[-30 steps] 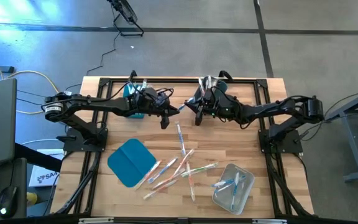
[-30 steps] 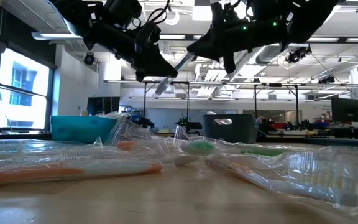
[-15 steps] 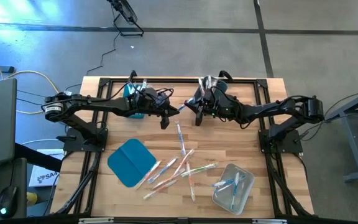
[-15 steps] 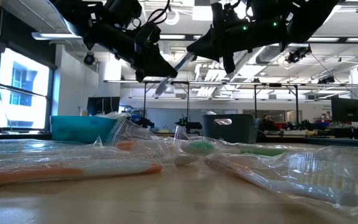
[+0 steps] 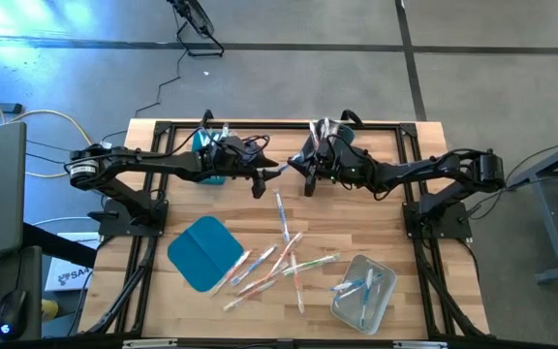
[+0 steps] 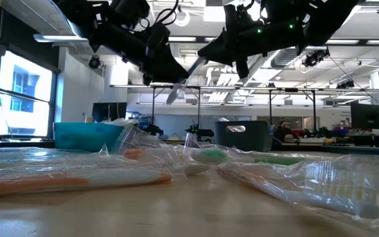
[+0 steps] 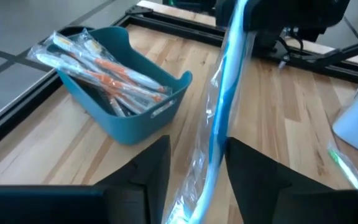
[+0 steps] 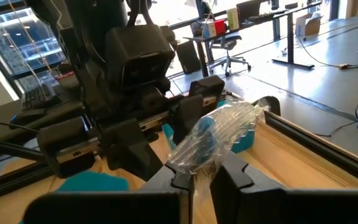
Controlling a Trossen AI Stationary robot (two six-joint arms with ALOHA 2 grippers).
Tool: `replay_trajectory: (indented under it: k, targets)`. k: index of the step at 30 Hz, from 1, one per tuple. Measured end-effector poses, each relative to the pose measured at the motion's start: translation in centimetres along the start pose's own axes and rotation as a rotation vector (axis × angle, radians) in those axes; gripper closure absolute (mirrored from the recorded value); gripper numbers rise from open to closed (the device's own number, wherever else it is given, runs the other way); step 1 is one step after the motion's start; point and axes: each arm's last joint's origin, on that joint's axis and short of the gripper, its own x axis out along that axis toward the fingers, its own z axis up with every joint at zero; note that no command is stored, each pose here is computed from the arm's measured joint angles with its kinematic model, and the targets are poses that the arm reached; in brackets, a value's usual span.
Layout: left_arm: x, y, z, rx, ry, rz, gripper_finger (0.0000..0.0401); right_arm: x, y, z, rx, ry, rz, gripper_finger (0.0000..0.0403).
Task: Pick & Place Toothbrushes
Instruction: Put the top left blue toothbrush into the light gray bin
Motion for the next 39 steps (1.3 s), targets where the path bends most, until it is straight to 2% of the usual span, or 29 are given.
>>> replay_trajectory:
  k: [12, 17, 21, 25, 28, 35, 39]
  targets:
    - [0.0, 0.0, 0.0, 0.005, -0.004, -0.002, 0.0247, 0.0, 0.0, 0.0, 0.003, 0.003, -0.008, 0.0384]
    - [-0.1, 0.0, 0.1, 0.081, 0.000, -0.002, 0.0247, -0.1, -0.1, -0.3, -0.001, 0.042, -0.023, 0.0384]
    - [-1.4, 0.3, 0.5, 0.111, -0.016, 0.006, 0.0247, -0.7, -0.1, 0.1, -0.001, 0.064, -0.037, 0.0384]
    - [-3.1, 1.1, -0.9, 0.103, -0.023, 0.037, 0.0247, -1.9, 0.1, 1.2, -0.001, 0.077, -0.043, 0.0384]
    - [-5.1, 1.2, -1.8, 0.099, -0.088, 0.040, 0.0247, -3.1, 0.3, 2.1, 0.004, 0.089, -0.067, 0.0384]
    - [-9.0, 0.8, -3.7, 0.078, -0.181, 0.030, 0.0247, -7.6, 1.1, 3.7, 0.150, 0.204, -0.087, 0.0384]
    - [-10.6, 0.7, -4.5, 0.075, -0.189, 0.029, 0.0247, -10.7, 1.8, 4.2, 0.291, 0.287, -0.068, 0.0384]
